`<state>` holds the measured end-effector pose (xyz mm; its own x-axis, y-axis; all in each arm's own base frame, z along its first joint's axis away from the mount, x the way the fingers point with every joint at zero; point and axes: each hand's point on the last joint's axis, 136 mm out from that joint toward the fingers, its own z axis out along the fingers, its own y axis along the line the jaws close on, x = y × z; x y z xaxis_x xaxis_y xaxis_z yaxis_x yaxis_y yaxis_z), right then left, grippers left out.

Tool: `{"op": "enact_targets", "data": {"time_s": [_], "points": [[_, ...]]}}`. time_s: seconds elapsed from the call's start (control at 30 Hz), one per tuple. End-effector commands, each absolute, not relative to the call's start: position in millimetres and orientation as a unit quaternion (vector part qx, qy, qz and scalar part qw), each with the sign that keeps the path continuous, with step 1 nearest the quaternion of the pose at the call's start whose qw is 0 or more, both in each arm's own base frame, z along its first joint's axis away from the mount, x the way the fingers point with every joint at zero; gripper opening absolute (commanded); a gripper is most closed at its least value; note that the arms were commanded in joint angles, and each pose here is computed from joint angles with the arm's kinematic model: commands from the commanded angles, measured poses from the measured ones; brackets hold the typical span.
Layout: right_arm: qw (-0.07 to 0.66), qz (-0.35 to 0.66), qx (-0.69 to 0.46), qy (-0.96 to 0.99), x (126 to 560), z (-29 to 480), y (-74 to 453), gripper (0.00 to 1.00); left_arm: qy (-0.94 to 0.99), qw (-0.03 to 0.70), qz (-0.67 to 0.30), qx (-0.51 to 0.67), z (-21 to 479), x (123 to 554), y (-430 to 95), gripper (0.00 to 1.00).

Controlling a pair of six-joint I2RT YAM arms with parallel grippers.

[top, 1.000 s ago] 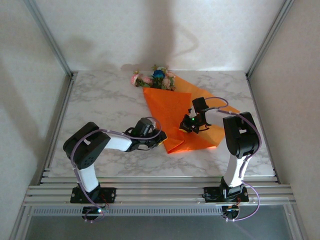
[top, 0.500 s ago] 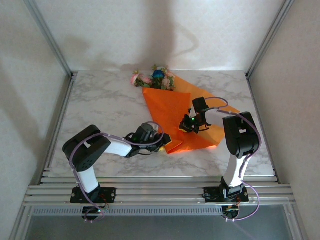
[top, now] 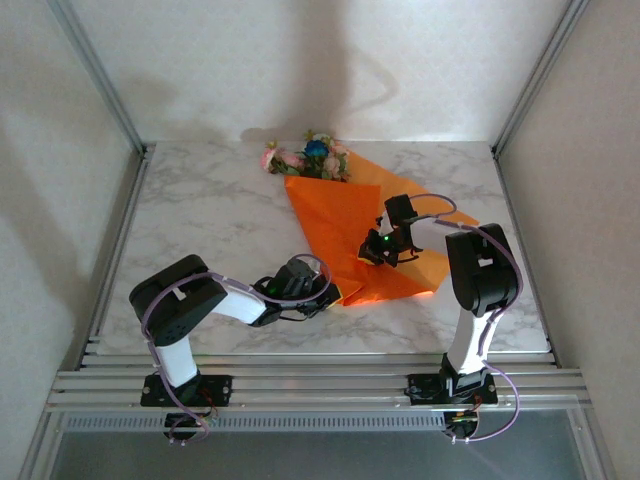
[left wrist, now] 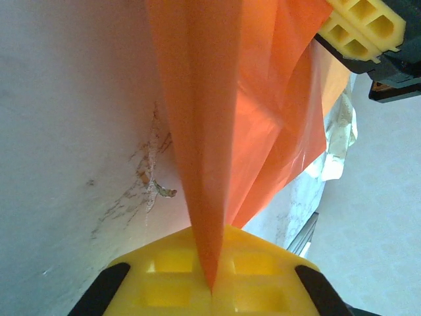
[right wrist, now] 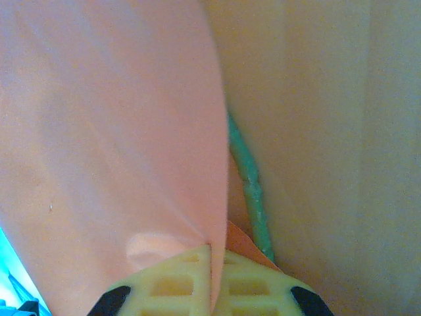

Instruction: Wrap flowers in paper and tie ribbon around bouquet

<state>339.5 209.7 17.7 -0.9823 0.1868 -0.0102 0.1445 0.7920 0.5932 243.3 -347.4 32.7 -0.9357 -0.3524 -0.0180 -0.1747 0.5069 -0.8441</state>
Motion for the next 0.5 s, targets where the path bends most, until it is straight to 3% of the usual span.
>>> {"op": "enact_targets", "data": {"time_s": [0.0,0.07,0.17,0.2,0.27,0.3,0.47], "points": [[-0.022,0.239,0.113,0.964,312.1,-30.1,185.4,0.00,0.859,0.100,-0.479,-0.152,38.3,239.9,-349.5,0.24],[-0.022,0.240,0.113,0.964,313.1,-29.8,185.8,0.00,0.863,0.093,-0.475,-0.148,35.3,236.0,-351.8,0.35],[-0.021,0.241,0.113,0.964,314.1,-29.4,185.8,0.00,0.867,0.083,-0.471,-0.143,30.1,230.4,-355.7,0.37],[-0.021,0.240,0.114,0.964,314.0,-29.3,185.4,0.00,0.868,0.081,-0.468,-0.143,28.2,229.2,-356.0,0.33],[-0.019,0.240,0.115,0.964,314.5,-28.3,184.6,0.00,0.877,0.077,-0.452,-0.146,21.1,227.8,-352.9,0.07],[-0.017,0.240,0.115,0.964,315.2,-26.4,184.6,0.00,0.880,0.077,-0.445,-0.146,18.5,227.4,-351.0,0.00],[0.006,0.236,0.108,0.966,321.1,-7.1,182.3,0.00,0.901,0.071,-0.404,-0.137,11.6,227.3,-347.5,0.00]]}}
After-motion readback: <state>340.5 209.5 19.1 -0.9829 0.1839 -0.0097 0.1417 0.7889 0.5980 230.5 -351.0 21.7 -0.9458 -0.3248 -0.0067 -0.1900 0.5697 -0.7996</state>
